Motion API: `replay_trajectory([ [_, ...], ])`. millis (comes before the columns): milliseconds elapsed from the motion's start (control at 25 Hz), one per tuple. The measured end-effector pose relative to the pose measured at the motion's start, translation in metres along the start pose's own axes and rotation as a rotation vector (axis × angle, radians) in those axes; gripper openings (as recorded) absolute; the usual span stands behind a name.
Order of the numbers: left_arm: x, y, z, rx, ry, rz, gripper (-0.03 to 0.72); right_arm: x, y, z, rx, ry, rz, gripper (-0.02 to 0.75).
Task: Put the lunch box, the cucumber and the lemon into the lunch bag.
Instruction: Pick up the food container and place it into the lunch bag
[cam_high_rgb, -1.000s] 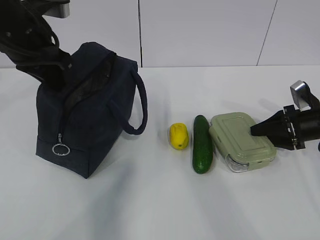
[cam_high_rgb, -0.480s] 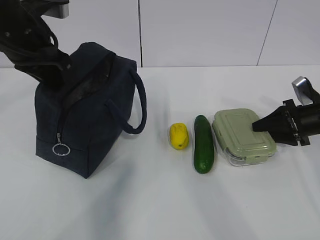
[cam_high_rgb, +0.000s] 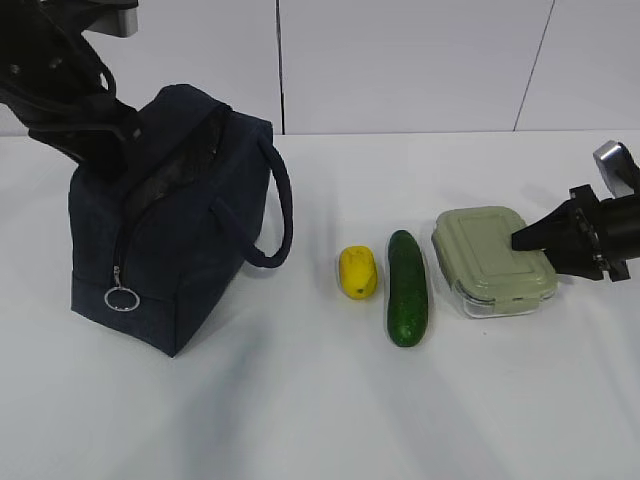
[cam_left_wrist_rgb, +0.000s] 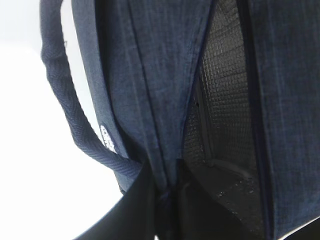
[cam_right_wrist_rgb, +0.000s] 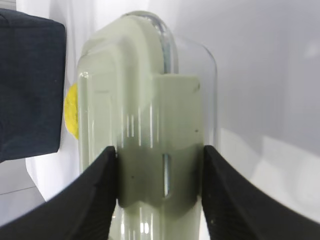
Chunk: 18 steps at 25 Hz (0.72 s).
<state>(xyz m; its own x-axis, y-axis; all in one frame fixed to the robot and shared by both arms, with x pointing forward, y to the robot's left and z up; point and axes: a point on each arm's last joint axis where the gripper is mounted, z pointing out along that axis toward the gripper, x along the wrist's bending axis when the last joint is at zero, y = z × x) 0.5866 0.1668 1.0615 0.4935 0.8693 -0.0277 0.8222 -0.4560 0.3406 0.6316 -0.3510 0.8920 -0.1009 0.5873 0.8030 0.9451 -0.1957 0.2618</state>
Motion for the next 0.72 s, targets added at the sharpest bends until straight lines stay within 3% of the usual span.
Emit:
replay_trajectory([
  [440, 0.0, 0.0, 0.0, -0.001, 0.0, 0.0, 0.019, 0.018, 0.008, -0.008, -0.061, 0.023, 0.004, 0.384],
  [720, 0.0, 0.0, 0.0, -0.002, 0.0, 0.0, 0.019, 0.054, 0.019, -0.003, -0.062, 0.039, -0.067, 0.384],
])
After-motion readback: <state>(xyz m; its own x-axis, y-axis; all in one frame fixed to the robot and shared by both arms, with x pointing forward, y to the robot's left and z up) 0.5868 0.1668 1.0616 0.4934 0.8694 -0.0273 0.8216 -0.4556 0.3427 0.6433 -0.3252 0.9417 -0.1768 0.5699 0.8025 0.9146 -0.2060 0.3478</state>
